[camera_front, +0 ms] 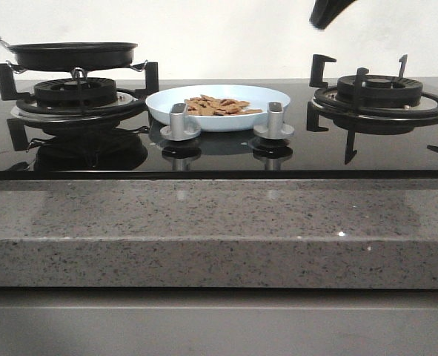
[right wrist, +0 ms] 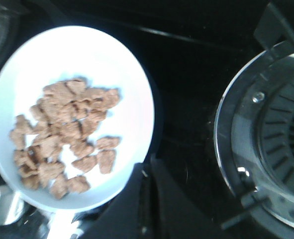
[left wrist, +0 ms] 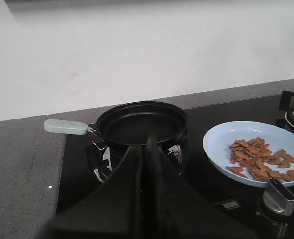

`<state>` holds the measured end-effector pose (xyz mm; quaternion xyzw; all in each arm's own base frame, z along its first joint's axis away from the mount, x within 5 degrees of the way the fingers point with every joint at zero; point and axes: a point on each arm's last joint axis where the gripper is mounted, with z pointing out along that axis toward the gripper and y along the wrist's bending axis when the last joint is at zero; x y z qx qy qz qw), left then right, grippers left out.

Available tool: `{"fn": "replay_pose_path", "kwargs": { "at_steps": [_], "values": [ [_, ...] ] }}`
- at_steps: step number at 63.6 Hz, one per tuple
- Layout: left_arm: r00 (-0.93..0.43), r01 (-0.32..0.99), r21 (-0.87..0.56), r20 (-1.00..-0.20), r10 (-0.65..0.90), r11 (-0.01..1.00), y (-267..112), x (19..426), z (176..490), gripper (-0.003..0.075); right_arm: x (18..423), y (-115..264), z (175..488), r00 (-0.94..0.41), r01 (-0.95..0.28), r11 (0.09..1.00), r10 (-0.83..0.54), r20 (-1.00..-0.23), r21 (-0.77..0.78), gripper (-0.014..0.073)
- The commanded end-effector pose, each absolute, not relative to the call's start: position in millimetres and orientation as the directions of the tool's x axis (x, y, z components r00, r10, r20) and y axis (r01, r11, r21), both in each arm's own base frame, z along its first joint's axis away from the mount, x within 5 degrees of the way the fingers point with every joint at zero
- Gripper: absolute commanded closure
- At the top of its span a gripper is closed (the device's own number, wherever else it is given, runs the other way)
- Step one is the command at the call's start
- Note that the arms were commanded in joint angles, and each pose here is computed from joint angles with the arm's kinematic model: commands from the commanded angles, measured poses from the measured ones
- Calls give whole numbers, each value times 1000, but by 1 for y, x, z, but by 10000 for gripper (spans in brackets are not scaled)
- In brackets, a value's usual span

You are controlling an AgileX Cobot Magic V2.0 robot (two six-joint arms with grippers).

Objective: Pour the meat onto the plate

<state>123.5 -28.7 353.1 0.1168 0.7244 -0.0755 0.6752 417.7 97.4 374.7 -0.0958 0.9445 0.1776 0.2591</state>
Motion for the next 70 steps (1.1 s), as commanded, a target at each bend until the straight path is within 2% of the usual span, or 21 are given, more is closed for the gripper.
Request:
{"fn": "replay_pose_path", "kwargs": {
  "at_steps": [1,8,15,30,44,58,70],
  "values": [
    [13,232,35,-999,32,972,-26,123,367,741,381,90,423,-783,-314,909,-87,-615,272,664],
    [13,232,35,-999,32,972,-26,123,367,741,352,85,435,-749,-326,911,-85,-657,253,664],
    [13,232,35,-999,32,972,-26,123,367,741,323,79,428,-739,-309,917,-64,-671,254,664],
    [13,232,35,-999,32,972,-26,123,367,741,256,62,392,-644,-249,936,32,-764,249,664],
    [13,232,35,-999,32,972,-26,123,367,741,191,49,363,-557,-258,945,22,-830,199,664],
    [13,232,35,-999,32,972,-26,123,367,741,132,36,347,-400,-264,951,46,-915,163,664],
    [13,232,35,-999,32,972,-26,123,367,741,101,30,342,-292,-267,951,71,-954,152,664]
  ]
}}
